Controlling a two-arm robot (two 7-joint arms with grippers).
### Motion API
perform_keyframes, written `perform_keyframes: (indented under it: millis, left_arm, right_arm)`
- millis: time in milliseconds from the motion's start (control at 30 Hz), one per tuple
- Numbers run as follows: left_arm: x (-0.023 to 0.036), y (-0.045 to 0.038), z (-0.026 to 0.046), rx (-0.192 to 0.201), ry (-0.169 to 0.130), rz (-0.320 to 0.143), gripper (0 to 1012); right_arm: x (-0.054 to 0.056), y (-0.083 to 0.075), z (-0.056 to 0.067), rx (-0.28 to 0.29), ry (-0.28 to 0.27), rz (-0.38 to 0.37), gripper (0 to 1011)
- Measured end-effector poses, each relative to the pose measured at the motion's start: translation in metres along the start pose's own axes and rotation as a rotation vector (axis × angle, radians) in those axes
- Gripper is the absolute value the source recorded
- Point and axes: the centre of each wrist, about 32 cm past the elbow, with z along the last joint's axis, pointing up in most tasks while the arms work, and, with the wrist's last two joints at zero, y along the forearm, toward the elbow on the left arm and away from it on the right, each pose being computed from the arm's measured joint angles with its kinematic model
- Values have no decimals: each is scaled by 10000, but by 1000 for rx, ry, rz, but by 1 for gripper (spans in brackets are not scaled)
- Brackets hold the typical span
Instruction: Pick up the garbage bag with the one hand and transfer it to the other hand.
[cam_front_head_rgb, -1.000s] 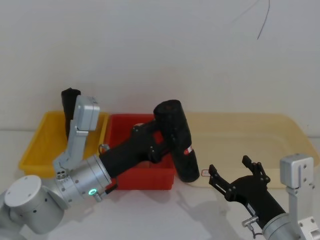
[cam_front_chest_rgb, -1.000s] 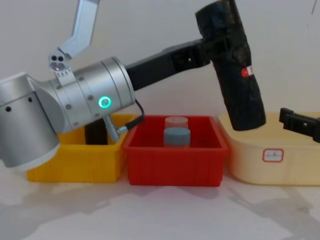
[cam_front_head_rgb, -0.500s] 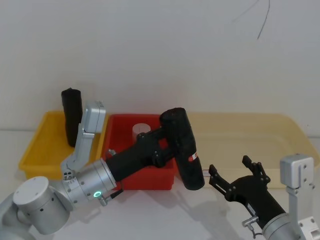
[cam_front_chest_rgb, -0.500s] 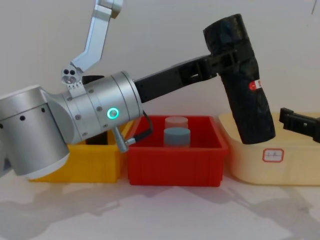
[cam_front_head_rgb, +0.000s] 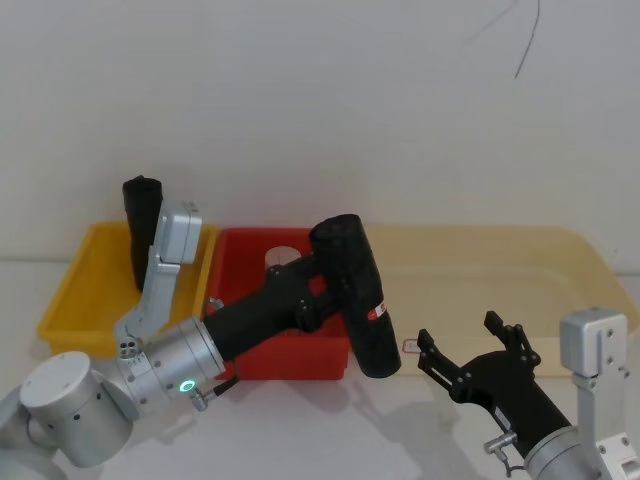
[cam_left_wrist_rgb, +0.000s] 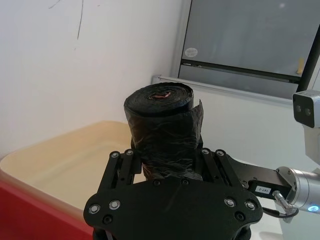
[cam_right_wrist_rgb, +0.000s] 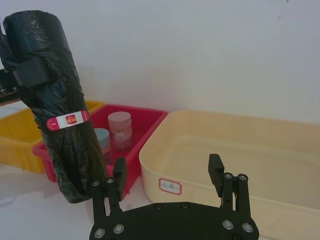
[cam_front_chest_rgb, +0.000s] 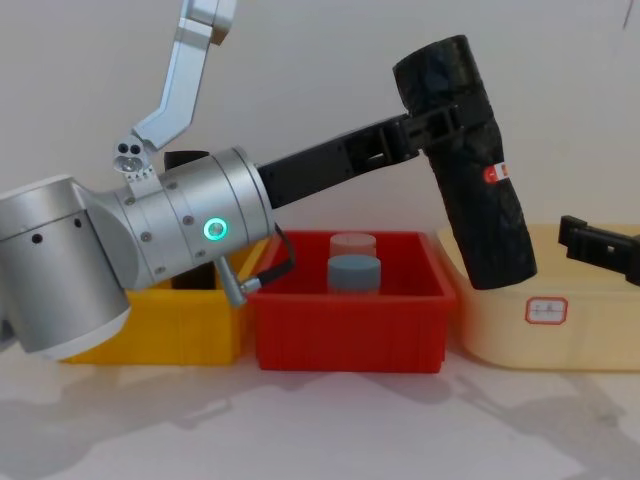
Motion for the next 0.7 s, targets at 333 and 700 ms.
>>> perform_keyframes:
  millis: [333, 700]
  left_arm:
    - [25, 28, 9, -1, 2, 4, 523]
    - [34, 39, 9, -1, 3, 5, 523]
  right_arm:
    - [11, -10, 23, -2, -8, 12, 1000]
    - [90, -77, 192, -38, -72, 122, 1000]
